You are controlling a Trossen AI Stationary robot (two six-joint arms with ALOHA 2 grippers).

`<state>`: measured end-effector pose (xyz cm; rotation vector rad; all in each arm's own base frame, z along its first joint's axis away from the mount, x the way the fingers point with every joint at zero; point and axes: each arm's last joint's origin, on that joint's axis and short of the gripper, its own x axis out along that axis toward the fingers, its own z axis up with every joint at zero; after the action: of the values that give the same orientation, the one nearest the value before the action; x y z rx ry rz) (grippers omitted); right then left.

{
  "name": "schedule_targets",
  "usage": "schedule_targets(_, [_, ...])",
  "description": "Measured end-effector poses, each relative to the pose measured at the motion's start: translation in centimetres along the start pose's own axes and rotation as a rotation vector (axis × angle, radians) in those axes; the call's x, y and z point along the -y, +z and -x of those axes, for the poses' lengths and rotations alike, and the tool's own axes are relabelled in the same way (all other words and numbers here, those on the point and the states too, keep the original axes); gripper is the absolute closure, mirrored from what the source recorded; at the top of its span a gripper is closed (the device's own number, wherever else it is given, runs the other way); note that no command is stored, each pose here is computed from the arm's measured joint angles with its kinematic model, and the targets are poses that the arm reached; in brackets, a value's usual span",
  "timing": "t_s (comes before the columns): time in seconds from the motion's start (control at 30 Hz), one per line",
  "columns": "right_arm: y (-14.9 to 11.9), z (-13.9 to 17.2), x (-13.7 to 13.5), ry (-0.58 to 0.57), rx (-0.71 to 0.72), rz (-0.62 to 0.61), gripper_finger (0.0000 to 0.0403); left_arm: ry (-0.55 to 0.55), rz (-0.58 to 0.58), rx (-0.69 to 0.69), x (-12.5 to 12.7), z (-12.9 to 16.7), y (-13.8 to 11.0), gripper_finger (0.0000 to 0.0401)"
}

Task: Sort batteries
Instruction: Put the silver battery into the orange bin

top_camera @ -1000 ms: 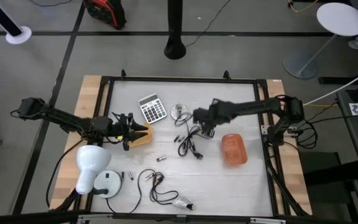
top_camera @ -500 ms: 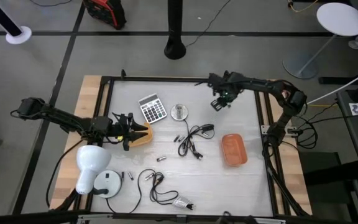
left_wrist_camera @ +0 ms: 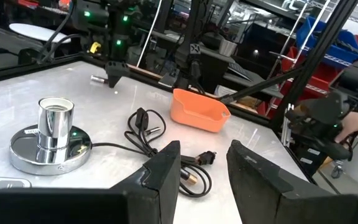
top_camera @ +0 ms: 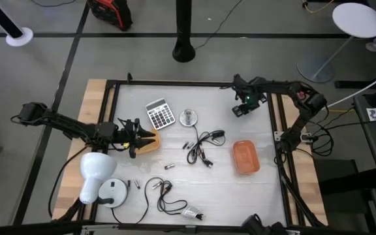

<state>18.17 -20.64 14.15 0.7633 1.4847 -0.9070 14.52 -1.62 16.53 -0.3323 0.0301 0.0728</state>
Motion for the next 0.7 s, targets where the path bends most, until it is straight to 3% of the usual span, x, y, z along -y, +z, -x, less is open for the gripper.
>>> schedule_targets(0.53, [1.9, 0.3, 0.7, 0.015, 0.136, -0.027, 0.0260, 0.000, -0.012, 0.000, 0.0, 0.0, 0.0, 0.0278])
schedule_targets(0.7, [1.9, 0.2, 0.7, 0.020, 0.135, -0.027, 0.0282, 0.001, -0.027, -0.001, 0.0, 0.0, 0.0, 0.0278])
